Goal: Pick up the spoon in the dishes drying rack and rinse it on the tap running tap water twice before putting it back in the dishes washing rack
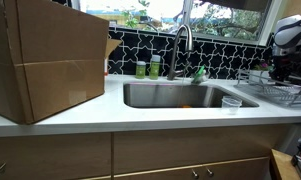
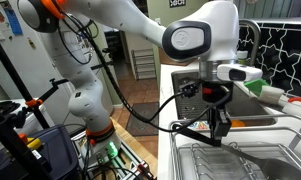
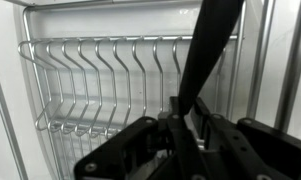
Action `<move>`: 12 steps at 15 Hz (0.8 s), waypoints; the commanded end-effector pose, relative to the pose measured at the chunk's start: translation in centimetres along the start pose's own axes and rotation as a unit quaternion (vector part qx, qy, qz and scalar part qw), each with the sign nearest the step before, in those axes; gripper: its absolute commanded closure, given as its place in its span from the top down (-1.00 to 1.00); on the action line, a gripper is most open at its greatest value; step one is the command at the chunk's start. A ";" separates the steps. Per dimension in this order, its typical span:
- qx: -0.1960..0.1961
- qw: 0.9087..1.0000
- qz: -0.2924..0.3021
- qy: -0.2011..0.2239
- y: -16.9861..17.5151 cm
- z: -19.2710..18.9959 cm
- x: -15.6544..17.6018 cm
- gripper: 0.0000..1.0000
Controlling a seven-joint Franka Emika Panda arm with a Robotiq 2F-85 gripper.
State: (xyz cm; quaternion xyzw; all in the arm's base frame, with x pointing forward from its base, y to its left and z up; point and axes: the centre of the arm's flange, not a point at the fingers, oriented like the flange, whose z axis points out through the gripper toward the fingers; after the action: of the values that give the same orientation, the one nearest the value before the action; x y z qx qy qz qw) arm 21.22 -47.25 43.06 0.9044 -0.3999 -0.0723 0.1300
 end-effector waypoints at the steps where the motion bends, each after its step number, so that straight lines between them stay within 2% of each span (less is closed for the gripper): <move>1: 0.032 0.999 0.023 -0.008 0.3 2.2 -0.8 -0.91; 4: 0.038 0.999 0.032 -0.004 0.8 2.9 -0.6 -0.85; 6: 0.038 0.998 0.039 -0.007 1.1 3.4 -0.6 -0.17; 7: 0.038 0.998 0.040 -0.010 1.1 3.7 -0.5 -0.11; 12: 0.036 0.998 0.050 -0.024 1.8 5.3 -0.5 0.63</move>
State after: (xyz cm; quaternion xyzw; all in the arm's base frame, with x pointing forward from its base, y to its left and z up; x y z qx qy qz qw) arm 18.83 -48.41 40.02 0.8884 -0.4417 -0.0763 0.0990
